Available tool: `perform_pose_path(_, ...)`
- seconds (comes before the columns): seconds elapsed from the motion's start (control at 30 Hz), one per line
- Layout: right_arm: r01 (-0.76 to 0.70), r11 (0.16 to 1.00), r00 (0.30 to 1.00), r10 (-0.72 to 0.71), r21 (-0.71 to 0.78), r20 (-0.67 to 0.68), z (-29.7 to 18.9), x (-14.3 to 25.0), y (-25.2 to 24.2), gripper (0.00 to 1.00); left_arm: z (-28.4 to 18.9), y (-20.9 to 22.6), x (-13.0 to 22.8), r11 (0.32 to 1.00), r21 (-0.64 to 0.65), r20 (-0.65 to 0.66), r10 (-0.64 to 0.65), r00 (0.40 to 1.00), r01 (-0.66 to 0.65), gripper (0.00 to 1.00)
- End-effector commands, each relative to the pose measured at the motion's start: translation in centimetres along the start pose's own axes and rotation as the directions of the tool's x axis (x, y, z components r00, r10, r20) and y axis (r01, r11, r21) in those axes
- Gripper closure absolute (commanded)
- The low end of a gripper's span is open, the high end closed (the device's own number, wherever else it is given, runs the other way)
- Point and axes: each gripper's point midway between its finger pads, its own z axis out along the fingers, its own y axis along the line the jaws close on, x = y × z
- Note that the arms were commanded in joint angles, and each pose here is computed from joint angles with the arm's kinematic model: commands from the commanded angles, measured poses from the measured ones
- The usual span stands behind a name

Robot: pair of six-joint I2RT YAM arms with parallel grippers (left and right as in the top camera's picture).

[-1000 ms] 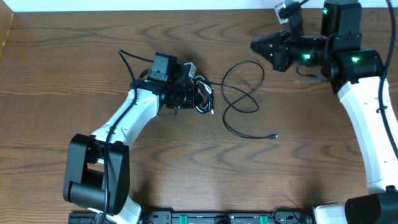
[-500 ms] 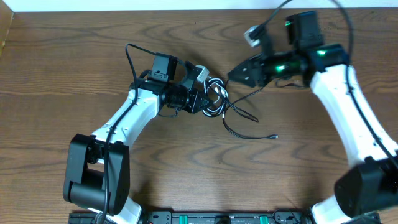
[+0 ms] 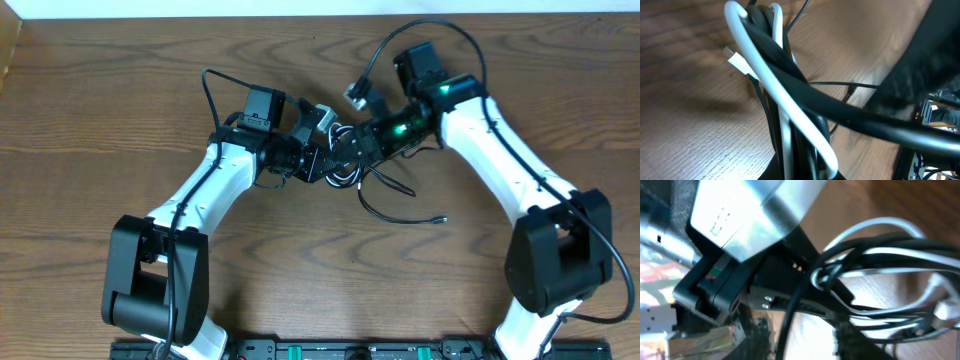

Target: Untangle cables

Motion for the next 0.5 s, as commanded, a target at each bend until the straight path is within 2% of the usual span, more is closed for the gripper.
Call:
perform_pose_path(0.0,0.027,0.999,1.0,-0.027,-0.018,0.003,0.4,-0.2,0.6,0.99,0.1,-0.1,0.2,1.0,0.015,-0.003,0.019,1.0,-0.019,0.93)
perform_pose_path(0.23,0.114,0.993,0.987,-0.111,-0.017,0.118,-3.8,-2.0,2.1,0.99,0.0,1.6,0.9,0.996,-0.088,-0.03,0.001,1.0,-0.003,0.93)
perform_pose_path(0.47,0.173,0.984,0.956,-0.178,0.042,0.235,-9.2,-3.0,4.5,0.99,0.0,1.9,1.1,0.994,-0.106,-0.037,-0.006,0.999,0.002,0.93)
